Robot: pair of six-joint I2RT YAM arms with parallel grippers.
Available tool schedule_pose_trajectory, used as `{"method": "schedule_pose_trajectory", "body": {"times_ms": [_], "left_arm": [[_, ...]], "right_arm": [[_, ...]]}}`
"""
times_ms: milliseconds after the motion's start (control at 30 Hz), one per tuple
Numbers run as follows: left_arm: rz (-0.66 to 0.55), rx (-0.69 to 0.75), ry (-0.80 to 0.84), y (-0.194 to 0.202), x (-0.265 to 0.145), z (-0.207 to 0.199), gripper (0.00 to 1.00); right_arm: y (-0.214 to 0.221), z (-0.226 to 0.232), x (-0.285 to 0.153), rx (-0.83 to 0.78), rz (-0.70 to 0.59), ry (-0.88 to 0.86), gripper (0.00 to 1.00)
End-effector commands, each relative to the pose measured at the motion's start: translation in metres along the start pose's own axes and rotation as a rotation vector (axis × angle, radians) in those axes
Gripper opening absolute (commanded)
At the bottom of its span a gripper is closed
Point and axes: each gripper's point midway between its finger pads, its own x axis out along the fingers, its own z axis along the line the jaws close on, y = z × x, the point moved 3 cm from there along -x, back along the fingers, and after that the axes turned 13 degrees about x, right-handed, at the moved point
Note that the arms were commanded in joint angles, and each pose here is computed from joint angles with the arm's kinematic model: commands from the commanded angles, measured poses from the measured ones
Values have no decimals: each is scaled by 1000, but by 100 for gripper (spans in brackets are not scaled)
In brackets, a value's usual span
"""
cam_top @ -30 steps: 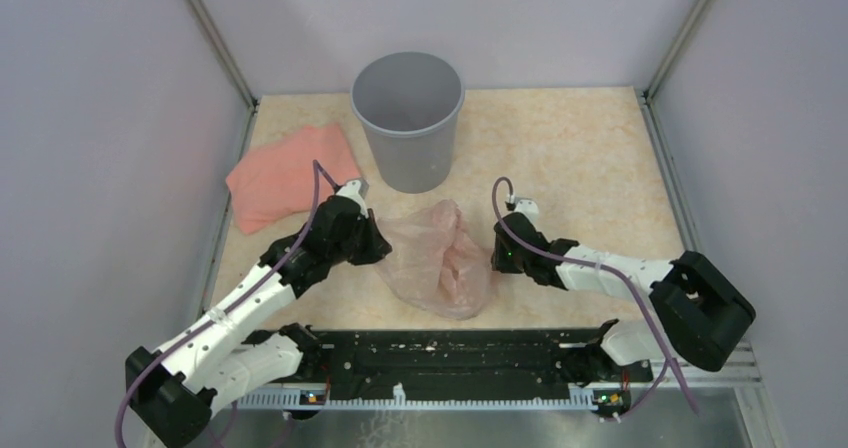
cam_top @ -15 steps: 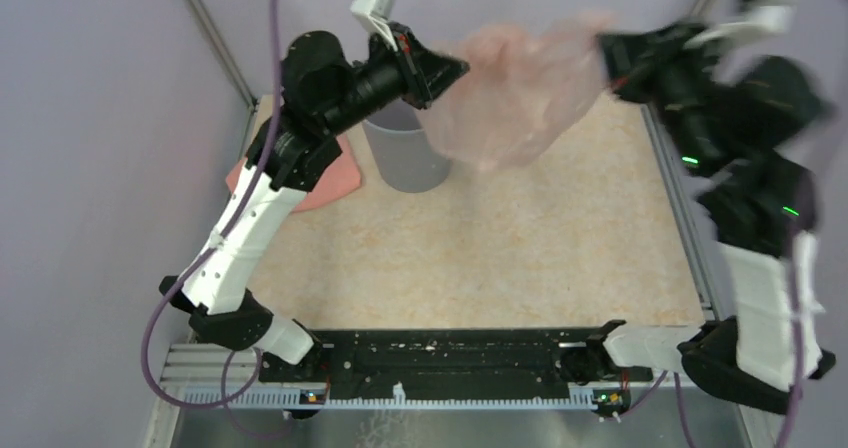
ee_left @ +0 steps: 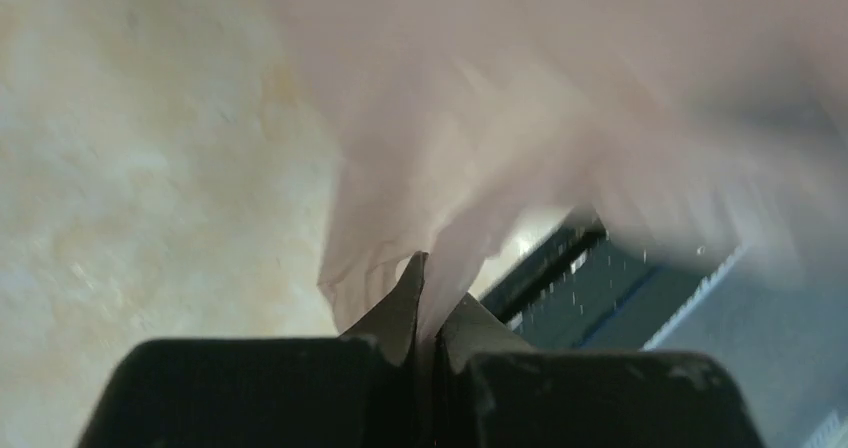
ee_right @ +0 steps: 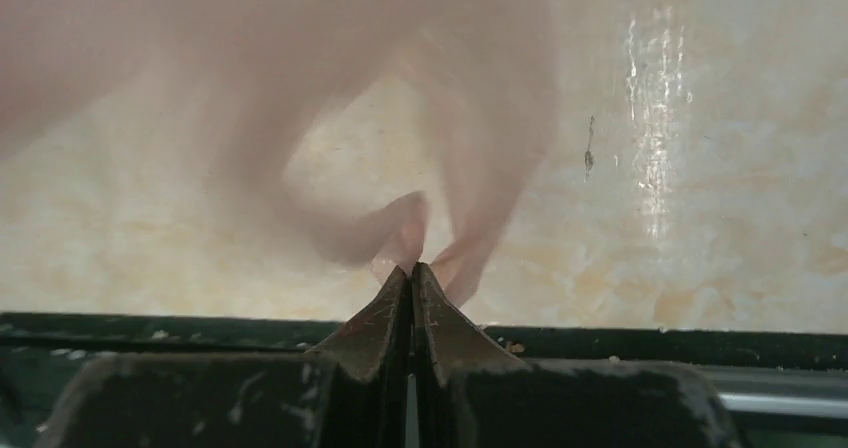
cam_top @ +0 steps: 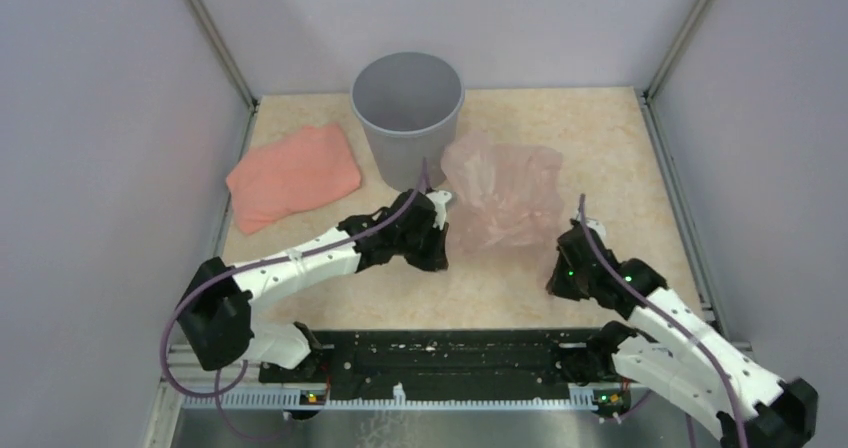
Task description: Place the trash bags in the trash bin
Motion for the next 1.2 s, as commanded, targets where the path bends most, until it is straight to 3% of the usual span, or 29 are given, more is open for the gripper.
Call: {"method": "schedule_pose_trajectory", "body": {"times_ms": [0,67,233,267,333,400,467,567,633,733,800,867,1167], "left_arm": [[-278,76,110,-67,-77,-60,0],[-370,108,144,-102,-110,-80,0],[-719,248,160,-237,-217,-125,0],[-792,262,167,-259,-239,-133,0],[-880,284,177,-284,-263,-142,0],[-890,279,146,-288,-258,-139,0],[-822,256,105,-273,-224,-127,0],[-554,174,91,-196,-112,-99,0],[-330,96,112,-122,-49,-88,0],[-151,34,110,-34,-10,-85,0],[-116,25,105,-6,-12,-89,0],[-138,26,78,-3,-25,-89,0],[-356,34,57,-65,-100,-101,0]], "right_arm": [[-89,78,-141,126,-320,-395,0],[-131,109,-212,88,-425,-470,0],[-220,161,-408,18,-764,-727,0],[-227,165,-439,14,-820,-799,0],[-229,174,-461,-16,-853,-883,0],[-223,181,-433,-39,-785,-850,0],[-212,178,-373,-26,-732,-776,0],[-165,133,-236,25,-562,-510,0],[-121,89,-149,55,-418,-310,0],[-51,33,-74,112,-222,-181,0],[-40,27,-79,158,-206,-234,0],[-52,31,-106,181,-265,-295,0],[-113,61,-206,71,-434,-339,0]]}}
